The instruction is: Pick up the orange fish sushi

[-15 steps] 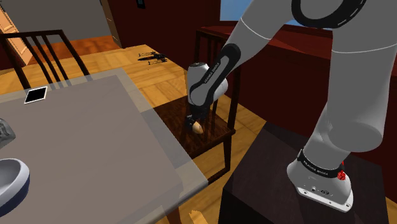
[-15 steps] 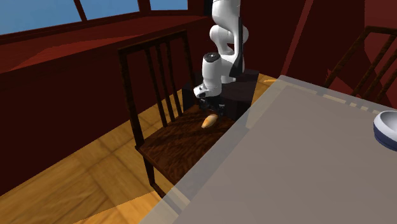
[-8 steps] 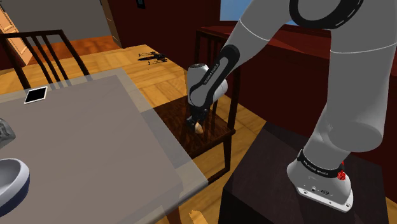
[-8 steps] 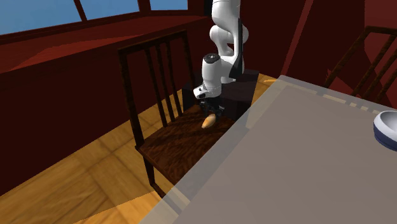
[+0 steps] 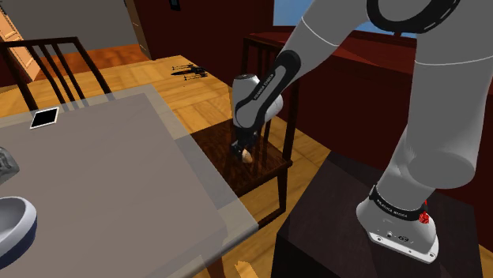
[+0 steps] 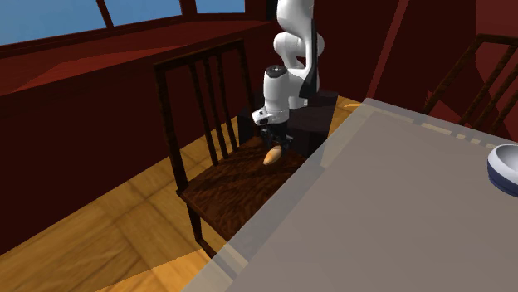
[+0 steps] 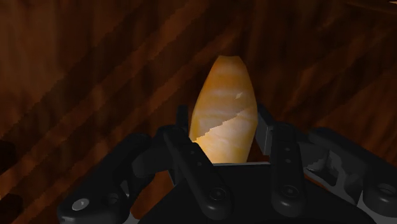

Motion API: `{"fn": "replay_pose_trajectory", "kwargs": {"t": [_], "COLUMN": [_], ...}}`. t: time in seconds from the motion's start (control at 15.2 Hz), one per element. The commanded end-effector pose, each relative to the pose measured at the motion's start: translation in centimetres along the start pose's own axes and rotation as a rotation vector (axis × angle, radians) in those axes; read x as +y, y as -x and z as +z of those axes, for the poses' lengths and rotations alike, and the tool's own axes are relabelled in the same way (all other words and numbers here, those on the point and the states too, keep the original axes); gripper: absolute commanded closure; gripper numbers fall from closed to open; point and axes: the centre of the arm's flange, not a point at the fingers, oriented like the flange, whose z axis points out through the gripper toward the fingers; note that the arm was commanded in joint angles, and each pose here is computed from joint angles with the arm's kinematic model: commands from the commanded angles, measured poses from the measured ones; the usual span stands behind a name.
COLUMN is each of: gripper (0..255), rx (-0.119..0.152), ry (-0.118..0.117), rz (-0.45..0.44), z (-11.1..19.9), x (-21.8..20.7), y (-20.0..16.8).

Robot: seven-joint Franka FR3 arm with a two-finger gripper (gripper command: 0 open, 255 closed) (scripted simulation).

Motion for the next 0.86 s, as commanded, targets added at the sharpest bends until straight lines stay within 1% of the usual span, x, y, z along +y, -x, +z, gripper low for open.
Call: {"fn": "replay_pose_trajectory", "kwargs": {"t": [0.0,0.66,0.79], "gripper": [255,255,255], "rx": [0.000,0.000,0.000], "ry": [0.000,0.000,0.000], "rz": [0.000,0.000,0.000], "z": [-1.0,-6.3,-6.4], "x": [-0.1,-0.4,-0.4], "y": [0.1,0.1,0.1]}}
